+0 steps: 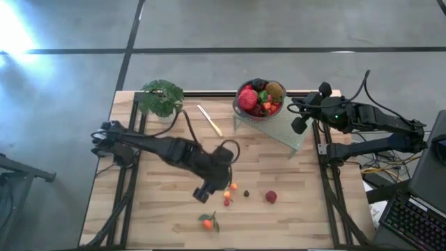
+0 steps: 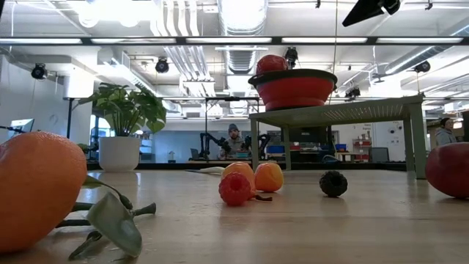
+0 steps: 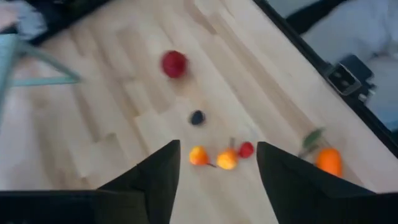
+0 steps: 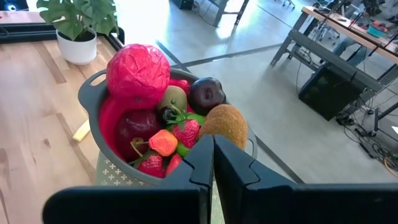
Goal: Pick & Place Fruit
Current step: Put the orange into the red gray colander on the shelf
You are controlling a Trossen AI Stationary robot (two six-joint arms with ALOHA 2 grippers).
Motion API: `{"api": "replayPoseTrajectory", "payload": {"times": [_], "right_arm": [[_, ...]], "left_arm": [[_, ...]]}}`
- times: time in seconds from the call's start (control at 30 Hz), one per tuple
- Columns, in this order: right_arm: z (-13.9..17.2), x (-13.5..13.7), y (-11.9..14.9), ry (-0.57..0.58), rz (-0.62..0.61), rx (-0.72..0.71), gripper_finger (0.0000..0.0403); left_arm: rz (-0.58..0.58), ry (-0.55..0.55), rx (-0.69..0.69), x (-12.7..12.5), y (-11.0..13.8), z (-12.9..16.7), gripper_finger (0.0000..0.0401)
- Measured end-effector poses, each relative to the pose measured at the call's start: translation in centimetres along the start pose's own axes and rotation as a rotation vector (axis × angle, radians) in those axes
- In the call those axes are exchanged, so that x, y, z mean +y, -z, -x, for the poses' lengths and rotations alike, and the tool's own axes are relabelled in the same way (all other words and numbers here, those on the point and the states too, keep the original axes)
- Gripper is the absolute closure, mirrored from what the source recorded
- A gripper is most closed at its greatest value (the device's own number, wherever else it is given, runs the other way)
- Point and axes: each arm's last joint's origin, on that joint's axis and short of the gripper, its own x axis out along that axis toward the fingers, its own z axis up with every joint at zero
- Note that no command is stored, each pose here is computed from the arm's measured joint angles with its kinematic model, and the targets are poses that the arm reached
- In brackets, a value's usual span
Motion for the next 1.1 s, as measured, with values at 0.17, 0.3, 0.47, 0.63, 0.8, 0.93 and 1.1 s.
{"api": "replayPoseTrajectory", "payload": {"times": [0.17, 0.3, 0.47, 0.63, 0.8, 0.93, 1.1], "right_arm": [[0.0, 0.0, 0.0, 0.0, 0.001, 0.001, 0.0394], [0.0, 0.0, 0.0, 0.0, 0.001, 0.001, 0.0394], [0.0, 0.0, 0.0, 0.0, 0.001, 0.001, 0.0394], [-0.1, 0.1, 0.3, -0.001, -0.034, 0.019, 0.0394], [-0.1, 0.0, 0.7, 0.001, -0.013, 0.05, 0.0394], [-0.1, 0.1, 0.8, 0.002, -0.01, 0.056, 0.0394], [-0.2, 0.1, 0.8, 0.003, -0.009, 0.057, 0.0394]], "left_arm": [[-0.062, 0.042, 0.005, -2.2, 0.7, -2.2, 0.018], [-0.084, 0.049, -0.034, -3.4, 1.2, -3.9, 0.018], [-0.094, 0.052, -0.045, -4.0, 2.4, -5.6, 0.0183], [-0.052, 0.064, -0.014, -4.6, 3.5, -6.6, 0.0183], [0.005, 0.108, 0.011, -6.9, 3.9, -7.0, 0.0183], [0.033, 0.151, 0.031, -9.4, 4.1, -7.1, 0.0183], [0.068, 0.187, 0.043, -11.7, 4.4, -7.2, 0.0183]]}}
